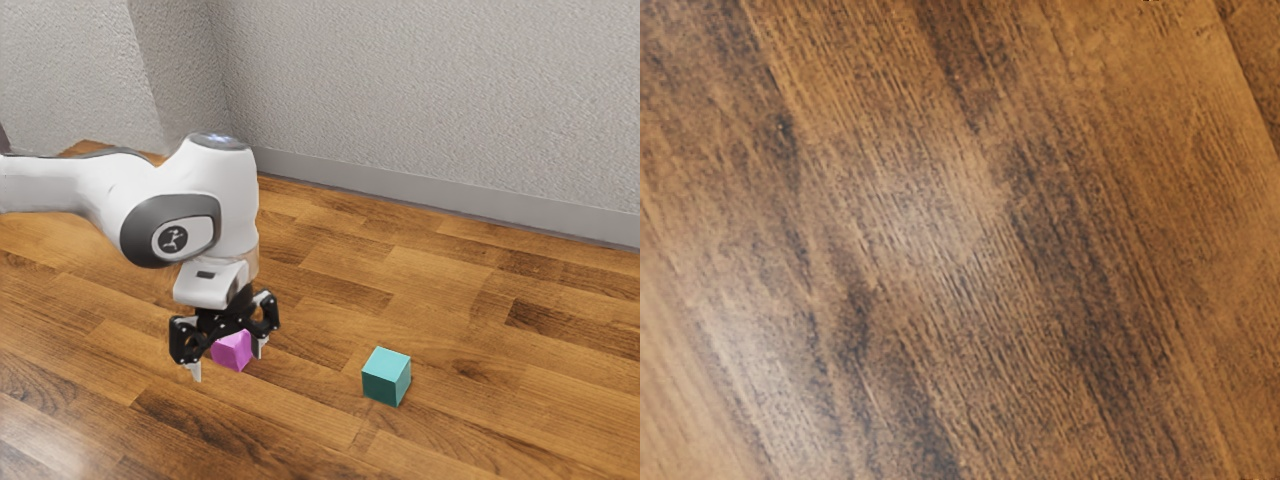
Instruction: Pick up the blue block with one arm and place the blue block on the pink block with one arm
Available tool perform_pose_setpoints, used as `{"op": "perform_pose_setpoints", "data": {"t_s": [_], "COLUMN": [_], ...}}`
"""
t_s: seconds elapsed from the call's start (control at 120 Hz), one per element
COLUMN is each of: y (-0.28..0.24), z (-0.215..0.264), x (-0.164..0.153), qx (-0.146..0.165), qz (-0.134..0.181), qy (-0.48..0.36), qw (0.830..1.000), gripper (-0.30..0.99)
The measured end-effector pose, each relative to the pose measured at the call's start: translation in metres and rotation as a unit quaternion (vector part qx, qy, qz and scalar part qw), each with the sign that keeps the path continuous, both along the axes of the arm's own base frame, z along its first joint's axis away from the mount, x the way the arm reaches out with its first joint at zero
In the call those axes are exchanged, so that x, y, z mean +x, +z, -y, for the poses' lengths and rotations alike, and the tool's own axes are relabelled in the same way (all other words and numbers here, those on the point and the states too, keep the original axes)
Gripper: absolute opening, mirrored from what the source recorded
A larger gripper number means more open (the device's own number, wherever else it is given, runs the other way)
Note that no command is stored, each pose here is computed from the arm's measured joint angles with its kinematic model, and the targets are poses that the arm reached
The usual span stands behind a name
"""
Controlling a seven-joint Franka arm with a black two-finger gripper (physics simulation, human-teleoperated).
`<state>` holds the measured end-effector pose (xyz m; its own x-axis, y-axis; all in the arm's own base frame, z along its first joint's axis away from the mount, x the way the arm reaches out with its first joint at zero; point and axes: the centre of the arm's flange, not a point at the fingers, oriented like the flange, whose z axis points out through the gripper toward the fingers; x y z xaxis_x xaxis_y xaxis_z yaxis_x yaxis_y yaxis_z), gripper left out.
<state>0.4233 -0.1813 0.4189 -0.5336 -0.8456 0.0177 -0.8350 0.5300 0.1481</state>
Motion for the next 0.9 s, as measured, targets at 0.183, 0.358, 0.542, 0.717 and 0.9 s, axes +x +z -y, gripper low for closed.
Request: {"op": "perform_pose_setpoints", "data": {"t_s": [0.183,0.358,0.542,0.717,0.9], "y": [-0.031,-0.042,-0.053,-0.076,-0.090], "z": [0.033,0.061,0.074,0.093,0.093], "x": [0.008,0.016,0.044,0.086,0.106], "qx": [-0.021,-0.042,-0.057,-0.067,-0.064], "qz": [0.028,0.072,0.100,0.104,0.091], "qy": [-0.151,-0.287,-0.390,-0.458,-0.503], "qw": [0.988,0.954,0.914,0.880,0.857], "gripper": [0.69,0.69,0.69,0.69,0.69]}}
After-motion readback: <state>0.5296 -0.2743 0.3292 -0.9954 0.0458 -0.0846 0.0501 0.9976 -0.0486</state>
